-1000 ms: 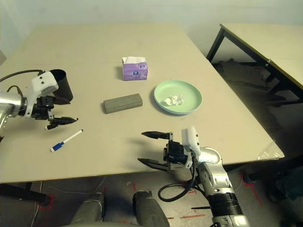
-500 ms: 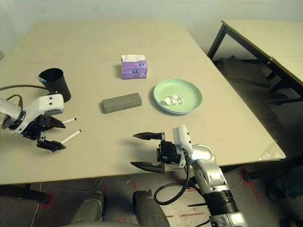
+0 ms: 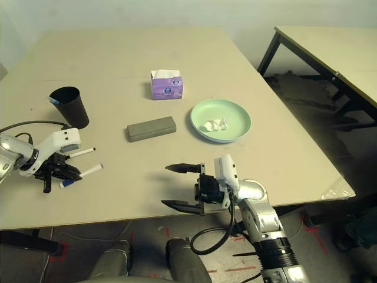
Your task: Organize and tidy the items on the table.
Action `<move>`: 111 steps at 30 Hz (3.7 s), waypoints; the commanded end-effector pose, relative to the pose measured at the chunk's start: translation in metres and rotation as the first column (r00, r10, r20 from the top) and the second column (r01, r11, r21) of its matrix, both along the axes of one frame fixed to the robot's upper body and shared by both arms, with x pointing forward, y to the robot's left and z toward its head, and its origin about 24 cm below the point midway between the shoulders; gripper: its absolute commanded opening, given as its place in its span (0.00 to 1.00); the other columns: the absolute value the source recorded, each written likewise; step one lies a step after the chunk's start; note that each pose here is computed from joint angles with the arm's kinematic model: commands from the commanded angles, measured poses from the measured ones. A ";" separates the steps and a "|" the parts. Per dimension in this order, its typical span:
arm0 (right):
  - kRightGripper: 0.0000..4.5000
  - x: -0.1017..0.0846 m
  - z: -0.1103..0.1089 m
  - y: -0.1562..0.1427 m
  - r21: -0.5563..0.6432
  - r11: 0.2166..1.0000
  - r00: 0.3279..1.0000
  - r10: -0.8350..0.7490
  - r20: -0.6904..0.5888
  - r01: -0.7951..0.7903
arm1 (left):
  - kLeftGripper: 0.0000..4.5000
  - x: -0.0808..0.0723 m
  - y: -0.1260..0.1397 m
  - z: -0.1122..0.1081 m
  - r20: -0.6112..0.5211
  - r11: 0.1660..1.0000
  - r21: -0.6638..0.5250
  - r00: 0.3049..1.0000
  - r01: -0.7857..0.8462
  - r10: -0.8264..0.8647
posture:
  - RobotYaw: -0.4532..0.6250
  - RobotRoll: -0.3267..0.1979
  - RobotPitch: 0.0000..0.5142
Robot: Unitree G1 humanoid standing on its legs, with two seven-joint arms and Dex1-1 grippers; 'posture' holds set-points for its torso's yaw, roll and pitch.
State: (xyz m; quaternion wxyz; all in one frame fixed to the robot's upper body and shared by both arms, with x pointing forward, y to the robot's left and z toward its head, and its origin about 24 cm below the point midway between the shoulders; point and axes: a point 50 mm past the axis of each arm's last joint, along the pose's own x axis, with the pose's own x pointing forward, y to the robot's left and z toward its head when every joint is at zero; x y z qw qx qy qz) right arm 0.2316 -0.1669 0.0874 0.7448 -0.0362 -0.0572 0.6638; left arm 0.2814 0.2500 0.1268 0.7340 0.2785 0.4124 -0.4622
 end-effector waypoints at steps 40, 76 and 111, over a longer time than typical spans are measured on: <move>1.00 0.027 0.000 -0.009 0.081 0.853 0.857 -0.513 -0.048 0.515 | 0.01 0.091 0.026 0.095 0.423 0.491 -0.861 0.348 -0.133 0.837 | 0.34 0.62 0.19; 1.00 0.028 0.002 -0.006 0.050 0.891 0.892 -0.451 -0.023 0.451 | 0.98 0.099 0.024 0.076 0.523 0.604 -0.791 0.407 -0.095 0.749 | 0.34 0.62 0.20; 1.00 0.011 0.005 0.018 0.051 0.997 0.996 -0.059 -0.073 0.062 | 0.98 0.055 0.009 0.041 0.194 0.999 0.042 0.981 0.017 -0.025 | 0.33 0.62 0.17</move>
